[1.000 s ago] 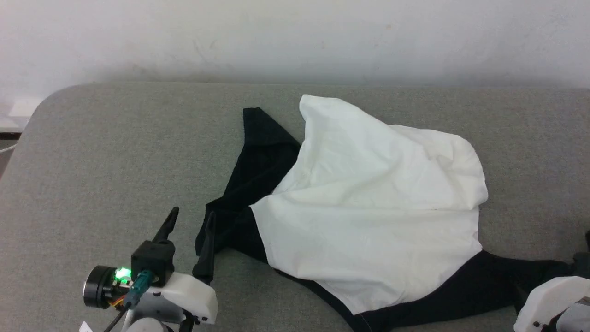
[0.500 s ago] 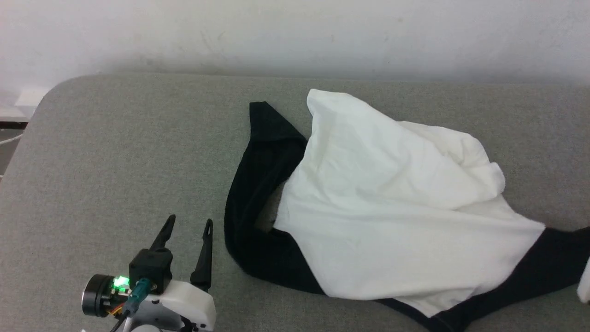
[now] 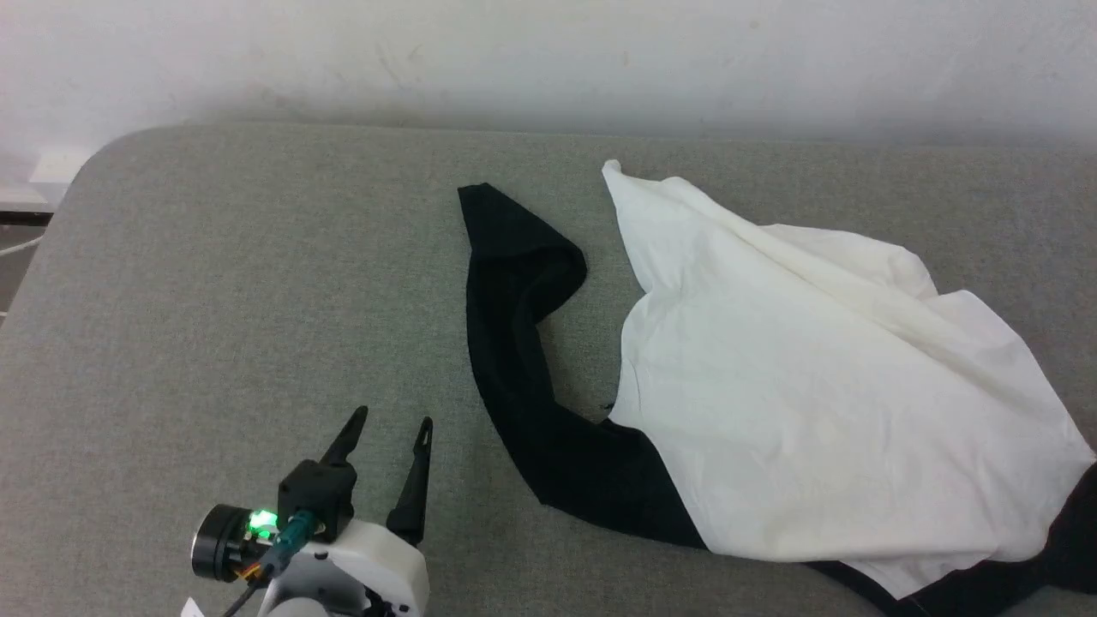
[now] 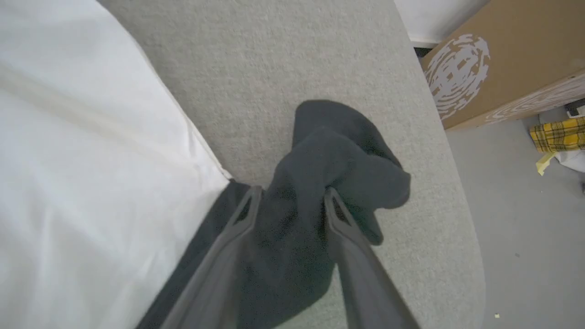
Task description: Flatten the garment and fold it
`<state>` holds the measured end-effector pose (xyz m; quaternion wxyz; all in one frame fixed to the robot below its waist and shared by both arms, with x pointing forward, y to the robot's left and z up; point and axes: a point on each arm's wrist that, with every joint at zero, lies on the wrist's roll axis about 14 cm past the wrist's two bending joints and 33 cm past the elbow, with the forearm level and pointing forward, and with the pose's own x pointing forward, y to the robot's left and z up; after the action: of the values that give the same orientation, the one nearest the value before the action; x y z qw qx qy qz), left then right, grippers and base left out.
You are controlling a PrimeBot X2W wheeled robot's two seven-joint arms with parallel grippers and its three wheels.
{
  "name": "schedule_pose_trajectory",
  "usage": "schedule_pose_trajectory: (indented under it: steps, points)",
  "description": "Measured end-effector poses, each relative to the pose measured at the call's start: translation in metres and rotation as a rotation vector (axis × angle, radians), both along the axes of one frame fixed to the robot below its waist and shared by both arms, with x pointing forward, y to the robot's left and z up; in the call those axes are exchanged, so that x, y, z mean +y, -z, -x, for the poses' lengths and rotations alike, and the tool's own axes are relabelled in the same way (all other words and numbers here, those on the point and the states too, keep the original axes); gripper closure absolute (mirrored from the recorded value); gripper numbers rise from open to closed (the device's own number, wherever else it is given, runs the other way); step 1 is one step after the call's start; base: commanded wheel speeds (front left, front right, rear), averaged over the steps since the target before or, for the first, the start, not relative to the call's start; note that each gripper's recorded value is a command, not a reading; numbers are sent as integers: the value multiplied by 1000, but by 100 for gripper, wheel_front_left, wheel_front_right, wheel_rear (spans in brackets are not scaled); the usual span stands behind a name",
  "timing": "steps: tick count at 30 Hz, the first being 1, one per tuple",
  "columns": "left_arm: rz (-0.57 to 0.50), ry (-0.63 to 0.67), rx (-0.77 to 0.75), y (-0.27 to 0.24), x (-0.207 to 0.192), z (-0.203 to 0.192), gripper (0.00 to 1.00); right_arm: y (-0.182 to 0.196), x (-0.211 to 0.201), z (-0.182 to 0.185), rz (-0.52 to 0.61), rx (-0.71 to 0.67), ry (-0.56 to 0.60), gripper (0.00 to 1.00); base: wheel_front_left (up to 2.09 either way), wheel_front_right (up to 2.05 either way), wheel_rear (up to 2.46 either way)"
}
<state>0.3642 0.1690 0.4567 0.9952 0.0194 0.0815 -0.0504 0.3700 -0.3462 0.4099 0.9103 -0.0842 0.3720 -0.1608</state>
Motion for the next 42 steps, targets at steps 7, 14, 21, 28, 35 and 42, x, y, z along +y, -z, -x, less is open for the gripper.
schedule_pose_trajectory:
  steps: [7, 14, 21, 28, 35, 42]
  points:
    - [8, 89, 76, 10, -15, -19, 0, -53, 53, -38, -72, -319, -106, 0, 0, 0, 0]
    - [-3, 189, 235, 26, -34, -60, 0, -91, 79, -34, -137, -488, -151, 0, 0, 0, 0]
    - [-13, 236, 465, 67, -45, -80, 0, -72, 74, -21, -151, -461, -117, 0, 0, 0, 0]
    - [22, 339, 542, 81, -66, -94, 17, -48, 65, -13, -144, -404, -81, 0, 0, 0, 0]
    - [30, 369, 489, 76, -73, -99, 100, -40, 68, -12, -145, -387, -86, 0, 0, 0, 0]
    - [58, 244, 90, 2, -52, -120, 100, -54, 72, -13, -144, -433, -101, 0, 0, 0, 0]
